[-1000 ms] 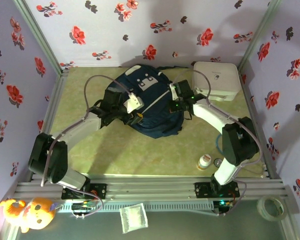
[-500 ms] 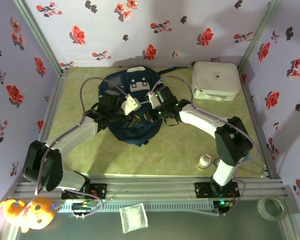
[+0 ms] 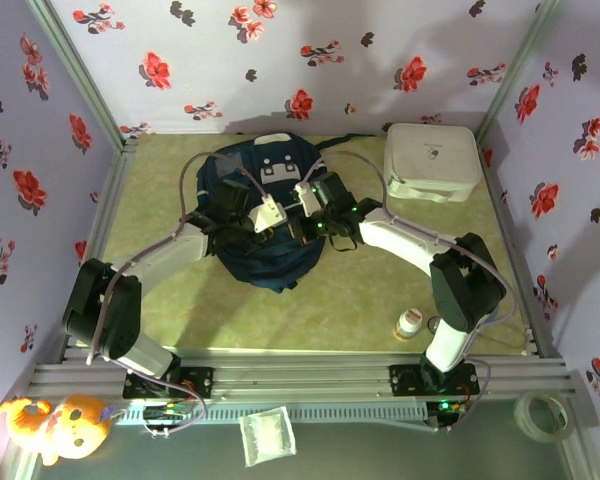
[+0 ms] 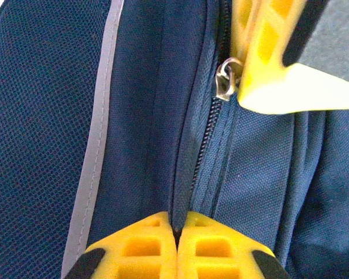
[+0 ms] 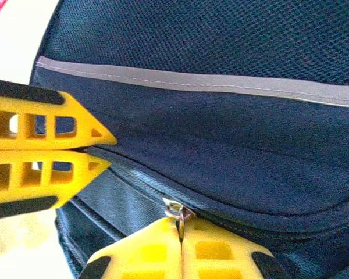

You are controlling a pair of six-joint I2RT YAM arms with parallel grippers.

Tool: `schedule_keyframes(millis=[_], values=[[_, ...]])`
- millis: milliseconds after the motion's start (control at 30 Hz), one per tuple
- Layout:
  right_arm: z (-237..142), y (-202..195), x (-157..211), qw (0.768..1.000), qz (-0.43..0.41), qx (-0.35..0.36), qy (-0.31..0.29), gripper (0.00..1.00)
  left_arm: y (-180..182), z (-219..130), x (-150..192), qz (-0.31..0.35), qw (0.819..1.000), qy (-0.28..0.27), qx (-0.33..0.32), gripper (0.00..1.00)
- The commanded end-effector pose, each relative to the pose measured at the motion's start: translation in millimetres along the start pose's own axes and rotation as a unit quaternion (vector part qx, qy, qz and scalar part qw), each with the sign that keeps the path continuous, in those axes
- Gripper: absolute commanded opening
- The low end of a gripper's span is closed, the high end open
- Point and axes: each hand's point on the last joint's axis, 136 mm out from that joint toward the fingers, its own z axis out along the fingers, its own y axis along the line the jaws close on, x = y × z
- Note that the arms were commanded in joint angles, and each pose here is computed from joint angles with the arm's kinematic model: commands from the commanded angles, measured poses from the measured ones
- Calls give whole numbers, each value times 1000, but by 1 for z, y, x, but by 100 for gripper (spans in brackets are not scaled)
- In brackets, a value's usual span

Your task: Pack books, pencil case, and school supplies into a backpack

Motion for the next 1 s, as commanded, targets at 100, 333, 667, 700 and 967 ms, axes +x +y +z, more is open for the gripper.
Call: schedule_keyframes(millis=[100,333,667,700,967], values=[[-33,-76,-11,991,-52,120,-14,0,2,-17,17,34,998,48,4,0],[-36,-113,-23,986,-79,148,-1,0,-11,-25,20,51,997,49,28,0],[-17,-133,-65,986,-70,147,-21,0,-35,-28,17,75,992,50,84,0],[-15,-137,-70,986,-58,154,-28,0,-37,-28,17,76,992,48,88,0],[-19,-139,-90,986,34,153,-50,14,-27,-24,5,52,997,16,64,0]])
